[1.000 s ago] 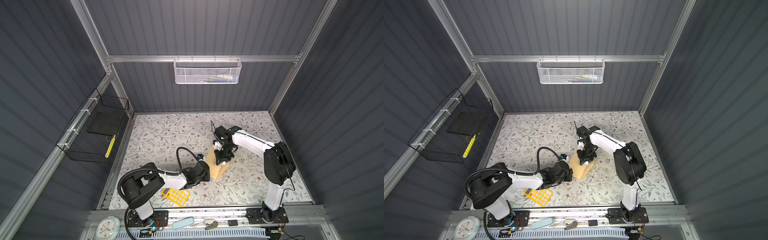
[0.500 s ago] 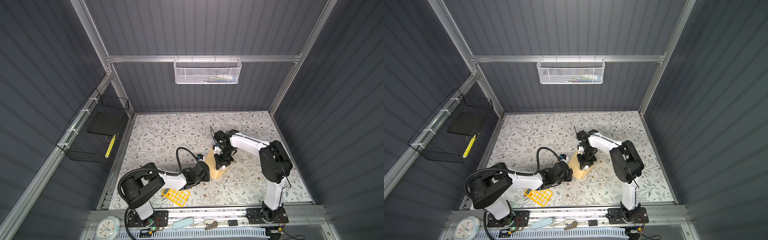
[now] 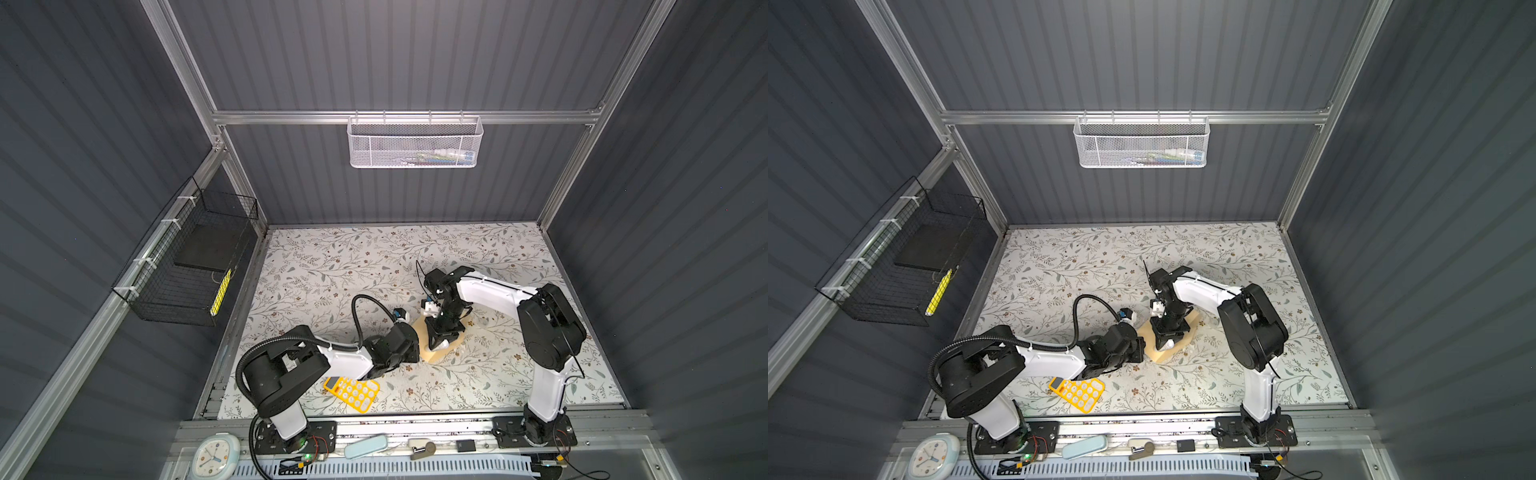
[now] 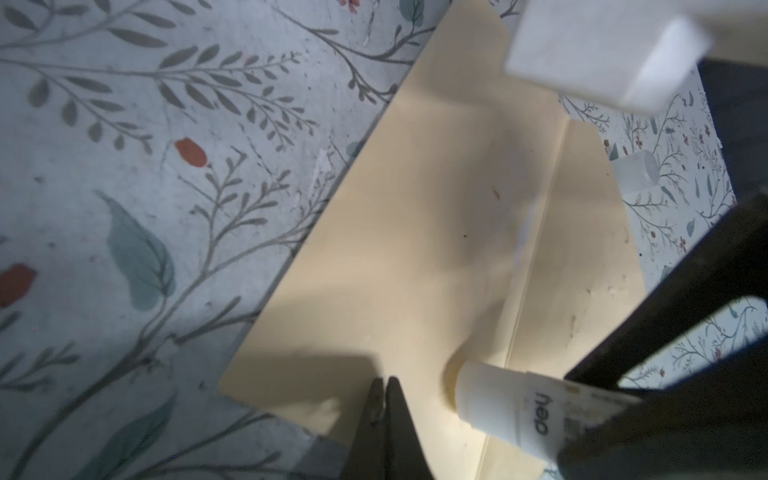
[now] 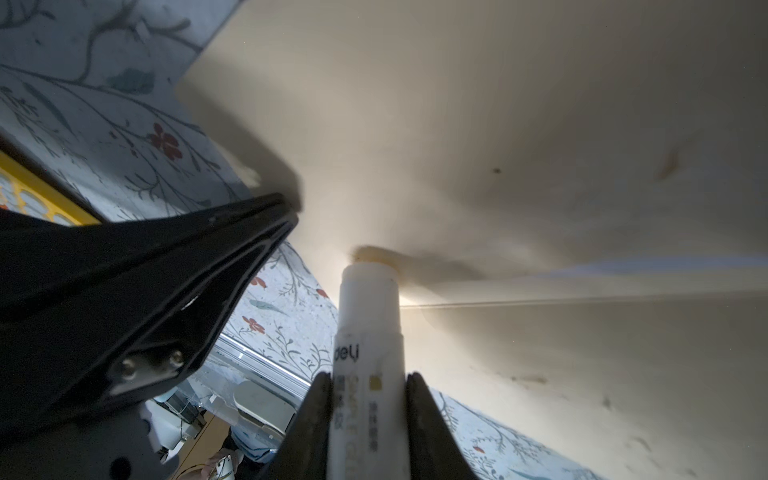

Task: Place the letter into the envelope and seal it
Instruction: 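Lift the glue stick off the envelope with the right gripper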

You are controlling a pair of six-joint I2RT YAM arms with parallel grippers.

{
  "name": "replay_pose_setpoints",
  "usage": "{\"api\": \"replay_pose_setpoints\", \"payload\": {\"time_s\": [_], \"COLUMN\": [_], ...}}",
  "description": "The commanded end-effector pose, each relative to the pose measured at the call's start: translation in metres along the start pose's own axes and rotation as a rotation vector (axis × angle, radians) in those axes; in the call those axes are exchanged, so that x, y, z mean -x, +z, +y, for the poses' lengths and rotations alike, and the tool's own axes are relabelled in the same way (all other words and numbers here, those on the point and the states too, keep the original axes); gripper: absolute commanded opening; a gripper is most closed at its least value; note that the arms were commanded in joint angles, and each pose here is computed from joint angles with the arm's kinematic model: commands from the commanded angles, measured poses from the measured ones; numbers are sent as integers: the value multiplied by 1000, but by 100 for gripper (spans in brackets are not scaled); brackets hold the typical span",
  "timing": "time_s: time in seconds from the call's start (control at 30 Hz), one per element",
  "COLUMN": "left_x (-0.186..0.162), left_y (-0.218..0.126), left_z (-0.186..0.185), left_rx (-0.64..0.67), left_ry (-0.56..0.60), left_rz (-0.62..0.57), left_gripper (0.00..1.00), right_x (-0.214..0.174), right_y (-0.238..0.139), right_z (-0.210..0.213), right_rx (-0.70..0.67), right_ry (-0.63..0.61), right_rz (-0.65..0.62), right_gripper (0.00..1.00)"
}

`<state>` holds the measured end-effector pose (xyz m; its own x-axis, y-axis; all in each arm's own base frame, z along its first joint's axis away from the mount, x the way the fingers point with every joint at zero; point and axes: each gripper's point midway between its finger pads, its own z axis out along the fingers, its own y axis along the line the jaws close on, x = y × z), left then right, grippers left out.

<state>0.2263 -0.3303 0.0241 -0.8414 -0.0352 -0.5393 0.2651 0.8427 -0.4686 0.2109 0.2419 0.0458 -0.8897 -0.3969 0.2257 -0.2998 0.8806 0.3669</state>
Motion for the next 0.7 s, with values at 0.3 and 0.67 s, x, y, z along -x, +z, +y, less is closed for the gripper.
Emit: {"api": "replay_pose_setpoints", "payload": {"time_s": [0.3,0.67], "left_x": [-21,-20], "left_y": [3,4], "left_z": [25,23], "left_rx": [81,79], "left_ry": [5,12], "left_rz": [53,55], "left_gripper": [7,7], "right_x": [10,40], "right_y": [-13,-62], "right_z": [14,-1], "right_rx": [54,11], "right_ry": [15,47], "right_rz": [-77,-293], "right_gripper": [0,0]}}
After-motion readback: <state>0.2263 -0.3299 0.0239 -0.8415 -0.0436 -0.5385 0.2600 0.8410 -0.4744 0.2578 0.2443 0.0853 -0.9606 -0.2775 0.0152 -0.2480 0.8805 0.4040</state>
